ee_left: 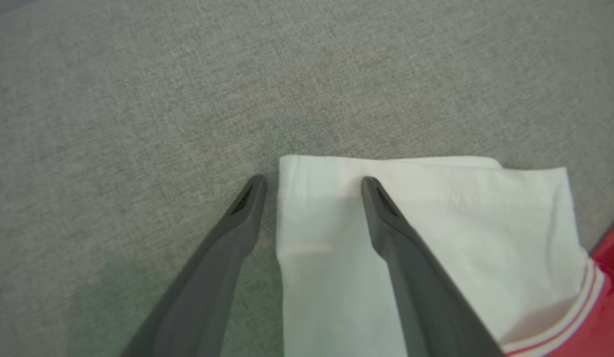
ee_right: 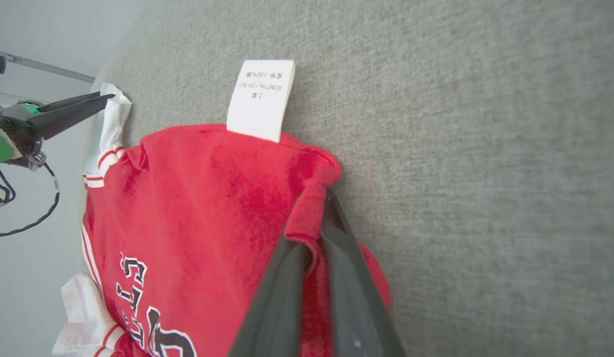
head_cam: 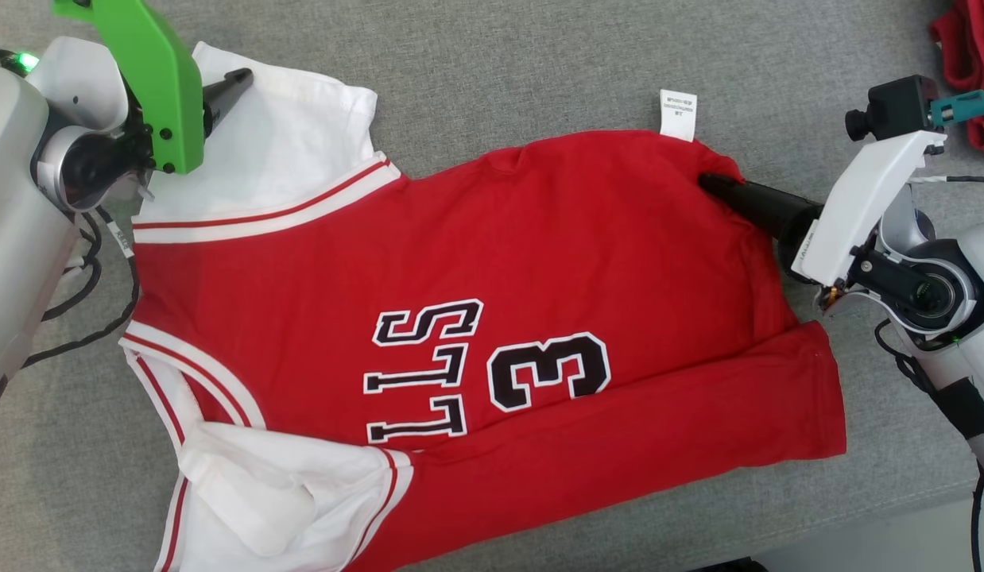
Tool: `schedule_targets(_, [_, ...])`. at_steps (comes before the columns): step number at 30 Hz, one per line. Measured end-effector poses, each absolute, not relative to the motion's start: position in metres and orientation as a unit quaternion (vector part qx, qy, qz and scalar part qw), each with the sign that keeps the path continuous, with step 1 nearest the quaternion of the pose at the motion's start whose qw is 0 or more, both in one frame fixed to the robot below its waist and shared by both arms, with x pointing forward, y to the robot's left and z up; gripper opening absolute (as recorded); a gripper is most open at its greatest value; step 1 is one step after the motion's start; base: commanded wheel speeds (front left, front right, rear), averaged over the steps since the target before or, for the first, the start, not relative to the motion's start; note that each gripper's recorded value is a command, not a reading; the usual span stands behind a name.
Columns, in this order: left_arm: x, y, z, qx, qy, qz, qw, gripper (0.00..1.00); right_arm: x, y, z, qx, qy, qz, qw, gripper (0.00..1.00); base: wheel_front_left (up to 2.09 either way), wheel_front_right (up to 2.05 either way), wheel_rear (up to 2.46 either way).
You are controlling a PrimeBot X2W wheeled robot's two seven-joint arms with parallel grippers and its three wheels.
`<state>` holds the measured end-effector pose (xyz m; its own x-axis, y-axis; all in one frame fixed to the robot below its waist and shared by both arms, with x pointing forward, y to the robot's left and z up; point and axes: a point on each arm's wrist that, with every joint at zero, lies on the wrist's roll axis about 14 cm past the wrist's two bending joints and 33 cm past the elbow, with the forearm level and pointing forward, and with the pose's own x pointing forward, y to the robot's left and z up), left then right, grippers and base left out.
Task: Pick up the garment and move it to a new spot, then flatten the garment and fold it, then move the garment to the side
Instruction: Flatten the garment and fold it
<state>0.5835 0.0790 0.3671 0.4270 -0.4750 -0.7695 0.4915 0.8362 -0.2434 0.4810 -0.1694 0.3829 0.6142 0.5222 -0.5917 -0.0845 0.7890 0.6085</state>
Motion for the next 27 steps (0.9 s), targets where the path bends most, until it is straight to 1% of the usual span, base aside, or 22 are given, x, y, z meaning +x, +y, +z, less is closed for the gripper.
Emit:
schedule_targets(1, [0.584, 0.079, 0.367, 0.01, 0.451, -0.285, 0.845, 0.0, 0.481, -0.169, 0.383, 0.272, 0.401, 0.178, 0.857, 0.0, 0.0, 0.0, 0.0])
schedule_targets(6, [0.586, 0.084, 0.369, 0.013, 0.442, -0.281, 0.852, 0.0, 0.487, -0.167, 0.387, 0.267, 0.382, 0.182, 0.866, 0.0, 0.0, 0.0, 0.0])
schedule_targets(12, [0.595, 0.095, 0.394, 0.016, 0.401, -0.269, 0.875, 0.0, 0.503, -0.165, 0.408, 0.247, 0.322, 0.186, 0.895, 0.0, 0.0, 0.0, 0.0])
schedule_targets(18, [0.594, 0.107, 0.418, 0.016, 0.374, -0.26, 0.89, 0.0, 0.513, -0.169, 0.421, 0.209, 0.283, 0.184, 0.918, 0.0, 0.0, 0.0, 0.0])
schedule_targets(27, [0.557, 0.118, 0.44, -0.014, 0.383, -0.267, 0.884, 0.0, 0.506, -0.176, 0.433, 0.18, 0.267, 0.179, 0.93, 0.0, 0.0, 0.0, 0.0])
